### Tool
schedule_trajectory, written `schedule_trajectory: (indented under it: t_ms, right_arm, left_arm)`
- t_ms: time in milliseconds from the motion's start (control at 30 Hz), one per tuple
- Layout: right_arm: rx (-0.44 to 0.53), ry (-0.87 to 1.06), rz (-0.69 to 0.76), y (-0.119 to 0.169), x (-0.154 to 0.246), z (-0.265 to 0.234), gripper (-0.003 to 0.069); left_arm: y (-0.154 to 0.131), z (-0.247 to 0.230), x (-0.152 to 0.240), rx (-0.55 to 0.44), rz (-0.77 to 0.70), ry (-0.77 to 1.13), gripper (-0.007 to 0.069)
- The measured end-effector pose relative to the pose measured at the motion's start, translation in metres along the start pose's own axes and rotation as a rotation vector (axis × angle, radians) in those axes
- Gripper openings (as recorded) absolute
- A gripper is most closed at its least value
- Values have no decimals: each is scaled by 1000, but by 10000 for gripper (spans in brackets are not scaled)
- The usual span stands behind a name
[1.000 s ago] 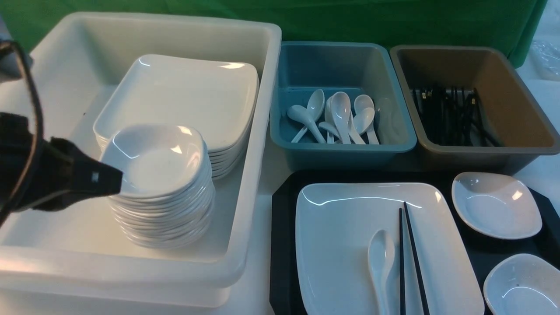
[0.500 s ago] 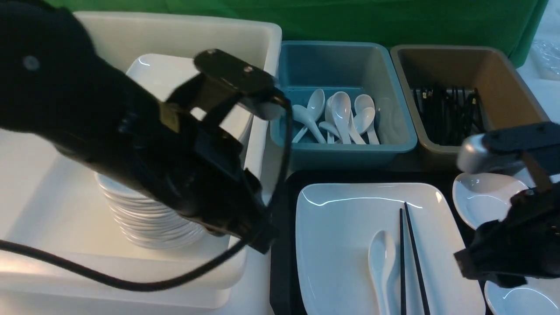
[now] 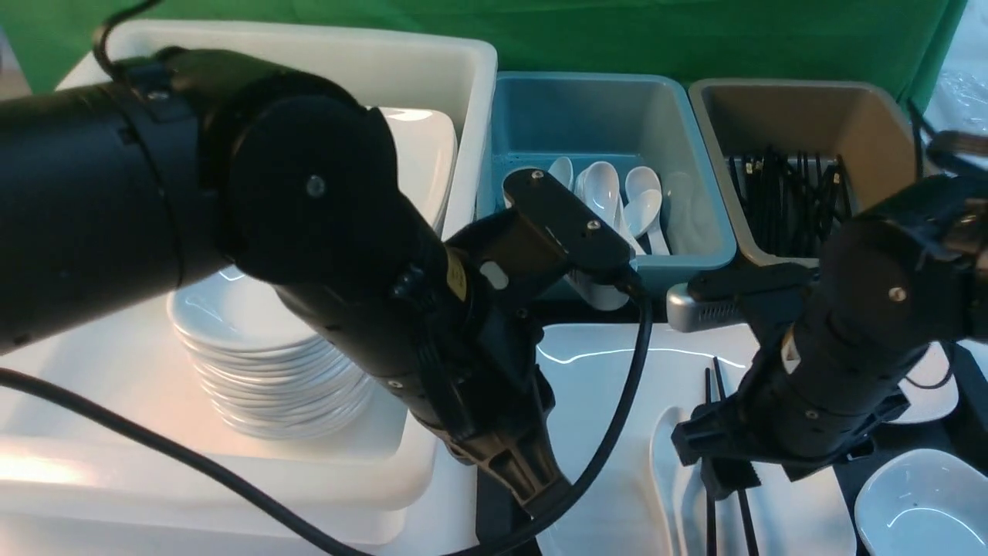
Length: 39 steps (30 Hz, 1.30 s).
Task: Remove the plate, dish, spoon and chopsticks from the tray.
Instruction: Use the right arm to grab a pair of chopsticks from the plate
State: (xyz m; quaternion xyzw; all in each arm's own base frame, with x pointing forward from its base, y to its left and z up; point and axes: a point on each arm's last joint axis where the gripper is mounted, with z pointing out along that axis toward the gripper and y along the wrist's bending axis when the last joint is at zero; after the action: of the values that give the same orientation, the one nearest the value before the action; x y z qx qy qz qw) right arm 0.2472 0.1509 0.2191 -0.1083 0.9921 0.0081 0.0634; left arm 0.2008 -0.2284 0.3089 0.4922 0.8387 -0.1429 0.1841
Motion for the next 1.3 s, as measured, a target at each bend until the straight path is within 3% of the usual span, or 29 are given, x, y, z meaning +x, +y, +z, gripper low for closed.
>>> schedule_trajectory:
  t_ms: [200,767,933,967,1000,1033,1067,1100,1300]
  right_arm:
    - [32,33,64,-9,-10,24,540]
    - [-6,28,129,-8,-22,51,529]
    - [-8,38,127,-8,-22,55,419]
    - [-10,40,118,-7,-22,55,349]
    - [-11,40,118,-7,-22,55,338]
    - [-14,45,116,-7,-22,56,243]
    - [-15,45,116,-7,-22,56,231]
    - [-19,47,120,-7,-22,56,135]
    - [-20,44,119,-6,-22,56,137]
  left_arm:
    - [2,0,-2,-25,13,-23,1]
    - [3,0,-4,-34,14,-46,2]
    - [3,0,-4,-34,14,-46,2]
    - [3,0,-4,-34,14,-46,2]
    - [3,0,-4,-34,14,-46,2]
    - [3,0,-4,-34,15,-46,2]
    - [3,0,-4,-34,15,-46,2]
    - [3,0,-4,-34,15,-46,2]
    - [3,0,-5,-36,15,-50,2]
